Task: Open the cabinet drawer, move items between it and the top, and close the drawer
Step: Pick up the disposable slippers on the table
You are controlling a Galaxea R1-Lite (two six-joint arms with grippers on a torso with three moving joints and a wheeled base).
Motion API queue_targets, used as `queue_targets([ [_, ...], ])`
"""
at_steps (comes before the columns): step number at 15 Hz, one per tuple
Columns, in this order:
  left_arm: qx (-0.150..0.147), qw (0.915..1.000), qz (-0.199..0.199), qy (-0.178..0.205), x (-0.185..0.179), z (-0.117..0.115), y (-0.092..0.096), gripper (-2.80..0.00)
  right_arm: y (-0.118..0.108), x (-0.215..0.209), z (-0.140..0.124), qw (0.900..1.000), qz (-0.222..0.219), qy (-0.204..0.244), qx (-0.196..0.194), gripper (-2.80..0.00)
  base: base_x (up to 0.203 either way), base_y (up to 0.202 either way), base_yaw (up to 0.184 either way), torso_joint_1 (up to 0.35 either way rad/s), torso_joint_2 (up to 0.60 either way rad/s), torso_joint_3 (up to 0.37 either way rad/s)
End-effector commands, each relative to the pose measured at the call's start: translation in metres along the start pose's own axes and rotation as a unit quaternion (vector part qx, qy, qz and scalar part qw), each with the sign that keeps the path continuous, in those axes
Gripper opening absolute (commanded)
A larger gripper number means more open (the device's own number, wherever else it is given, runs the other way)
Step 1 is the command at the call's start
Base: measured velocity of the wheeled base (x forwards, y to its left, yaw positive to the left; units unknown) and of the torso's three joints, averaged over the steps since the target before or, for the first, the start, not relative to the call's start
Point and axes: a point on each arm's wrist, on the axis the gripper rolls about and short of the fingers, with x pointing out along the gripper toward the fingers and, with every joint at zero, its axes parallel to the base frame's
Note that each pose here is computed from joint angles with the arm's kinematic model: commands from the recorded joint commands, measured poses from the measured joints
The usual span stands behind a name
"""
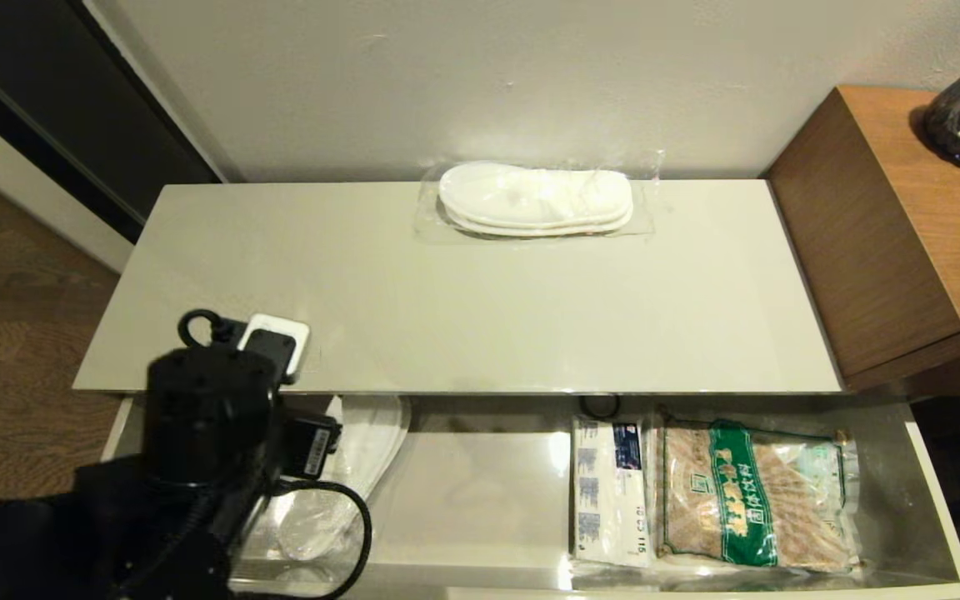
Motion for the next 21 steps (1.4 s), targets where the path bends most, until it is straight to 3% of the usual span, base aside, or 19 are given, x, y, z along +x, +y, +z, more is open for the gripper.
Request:
queue_targets([
  [1,0.003,1.0,-0.002,-0.008,-0.027,0.03,0.03,0.0,0.0,0.0,0.0,1.0,0.0,0.0,0.0,-2.8,0.0,0.0,0.0,0.0,0.0,0.0],
  [2,0.019,0.9998,-0.004,-0.003,-0.026,0.04,0.03,0.0,0.0,0.0,0.0,1.0,0.0,0.001,0.0,-2.8,0.0,0.0,0.0,0.0,0.0,0.0],
  [5,0.122,0.9921,-0.003,0.025,0.011,0.055,0.004,0.0,0.0,0.0,0.0,1.0,0.0,0.0,0.0,-2.8,0.0,0.0,0.0,0.0,0.0,0.0],
  [7,0.155,0.9879,0.003,0.005,0.039,0.074,-0.016,0.0,0.0,0.0,0.0,1.0,0.0,0.0,0.0,-2.8,0.0,0.0,0.0,0.0,0.0,0.0],
  [9,0.181,0.9825,0.021,-0.041,0.063,0.089,-0.034,0.0,0.0,0.0,0.0,1.0,0.0,0.0,0.0,-2.8,0.0,0.0,0.0,0.0,0.0,0.0],
  [11,0.198,0.9737,0.046,-0.103,0.082,0.104,-0.049,0.0,0.0,0.0,0.0,1.0,0.0,0.0,0.0,-2.8,0.0,0.0,0.0,0.0,0.0,0.0],
  [14,0.209,0.9641,0.061,-0.152,0.11,0.117,-0.07,0.0,0.0,0.0,0.0,1.0,0.0,0.0,0.0,-2.8,0.0,0.0,0.0,0.0,0.0,0.0],
  [18,0.188,0.9629,0.073,-0.179,0.128,0.135,-0.087,0.0,0.0,0.0,0.0,1.0,0.0,0.0,0.0,-2.8,0.0,0.0,0.0,0.0,0.0,0.0],
  [21,0.206,0.9591,0.074,-0.179,0.136,0.134,-0.096,0.0,0.0,0.0,0.0,1.0,0.0,0.0,0.0,-2.8,0.0,0.0,0.0,0.0,0.0,0.0],
])
